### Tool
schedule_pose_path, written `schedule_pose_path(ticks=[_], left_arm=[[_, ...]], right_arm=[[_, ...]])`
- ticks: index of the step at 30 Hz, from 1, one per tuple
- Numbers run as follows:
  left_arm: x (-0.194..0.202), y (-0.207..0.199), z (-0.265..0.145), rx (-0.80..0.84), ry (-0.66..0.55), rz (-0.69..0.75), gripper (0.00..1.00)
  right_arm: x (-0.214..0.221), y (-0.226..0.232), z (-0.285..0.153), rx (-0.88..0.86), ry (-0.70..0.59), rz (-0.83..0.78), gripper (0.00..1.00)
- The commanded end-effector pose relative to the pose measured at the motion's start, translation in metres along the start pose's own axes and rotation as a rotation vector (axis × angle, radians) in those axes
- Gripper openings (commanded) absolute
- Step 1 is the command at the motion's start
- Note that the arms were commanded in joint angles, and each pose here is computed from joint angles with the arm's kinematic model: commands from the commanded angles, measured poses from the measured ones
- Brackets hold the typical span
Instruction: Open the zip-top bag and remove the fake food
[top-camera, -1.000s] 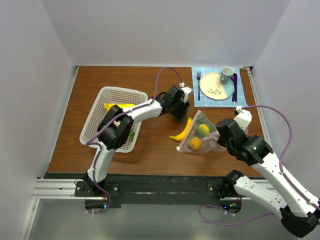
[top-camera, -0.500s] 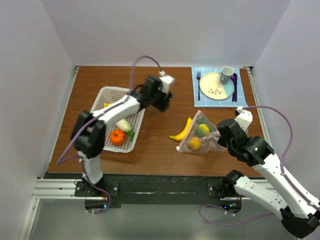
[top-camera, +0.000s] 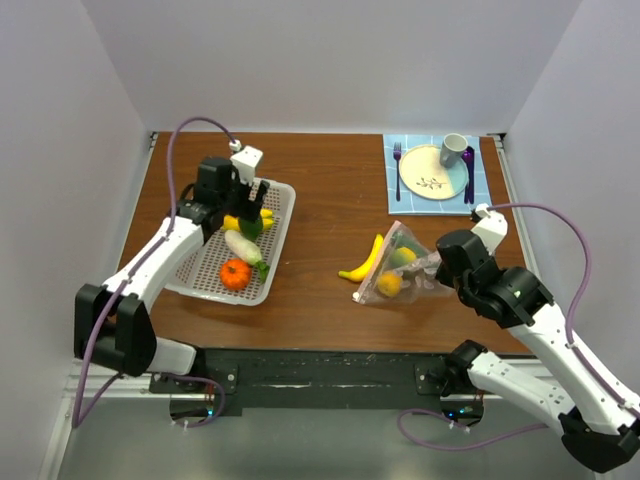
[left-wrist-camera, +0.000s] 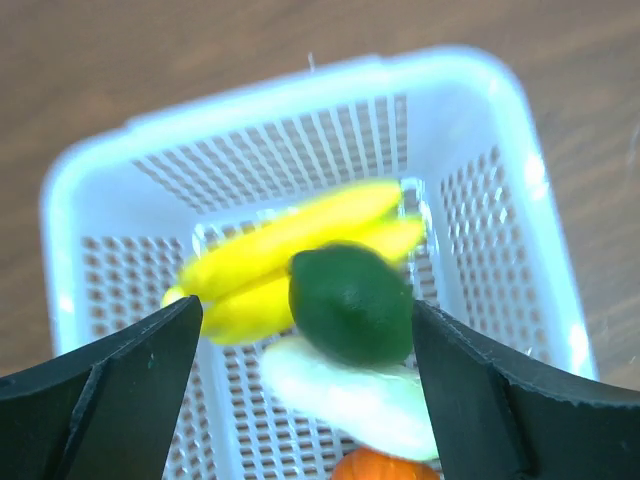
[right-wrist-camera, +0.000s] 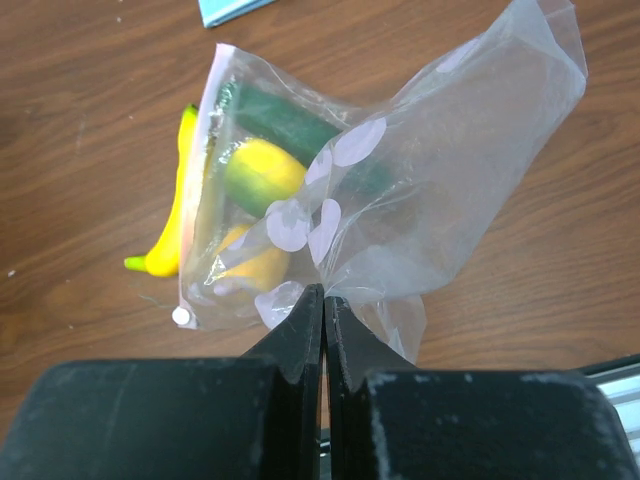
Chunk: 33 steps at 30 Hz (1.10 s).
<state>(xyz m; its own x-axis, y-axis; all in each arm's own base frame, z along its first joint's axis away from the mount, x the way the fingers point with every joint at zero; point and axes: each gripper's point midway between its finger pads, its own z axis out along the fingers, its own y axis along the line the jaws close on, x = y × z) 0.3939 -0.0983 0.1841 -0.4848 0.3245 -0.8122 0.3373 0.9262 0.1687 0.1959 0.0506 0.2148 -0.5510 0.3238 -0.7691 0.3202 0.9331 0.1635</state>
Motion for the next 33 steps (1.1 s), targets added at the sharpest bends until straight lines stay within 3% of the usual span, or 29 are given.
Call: schedule_pose_path(ticks=[1,5,6,7,11,12,15,18,23,33], left_arm=[[0.006,-0.005,0.007,0.028,0.022,0.024,0.89],[-0.002,-0.021,0.007,0.119,0.021,0.009,0.86],[-0.004,-0.026,0.004,0.141,0.024,0.004,0.89],[-0.008,-0.035,0.001,0.177,0.016,0.007,0.98],[-0.013,-0.111,-0.027,0.442,0.001,0.069,1.0],[-0.009,-0.146,-0.039,0.539,-0.001,0.123,0.99],[0.023,-0.213,-0.061,0.747,0.052,0.238,1.0],[0.056,-0.251,-0.062,0.825,0.081,0.394,1.0],[0.075,-0.274,-0.042,0.878,0.092,0.504,1.0],[0.064,-0.3,0.011,0.892,0.005,0.641,1.0]], right_arm=[[-0.02,0.007,-0.009,-0.029,-0.053,0.028,0.0],[-0.021,0.004,-0.011,-0.023,-0.055,0.032,0.0],[-0.021,0.004,-0.011,-0.025,-0.054,0.036,0.0],[-0.02,0.003,-0.011,-0.019,-0.053,0.032,0.0],[-0.014,0.0,-0.008,-0.007,-0.038,0.02,0.0],[-0.012,0.001,-0.007,-0.008,-0.033,0.016,0.0],[-0.009,0.0,-0.005,0.0,-0.025,0.014,0.0],[-0.011,0.001,-0.005,-0.002,-0.029,0.022,0.0],[-0.013,-0.001,-0.009,0.004,-0.03,0.018,0.0],[-0.009,-0.005,-0.009,0.014,-0.021,0.02,0.0]])
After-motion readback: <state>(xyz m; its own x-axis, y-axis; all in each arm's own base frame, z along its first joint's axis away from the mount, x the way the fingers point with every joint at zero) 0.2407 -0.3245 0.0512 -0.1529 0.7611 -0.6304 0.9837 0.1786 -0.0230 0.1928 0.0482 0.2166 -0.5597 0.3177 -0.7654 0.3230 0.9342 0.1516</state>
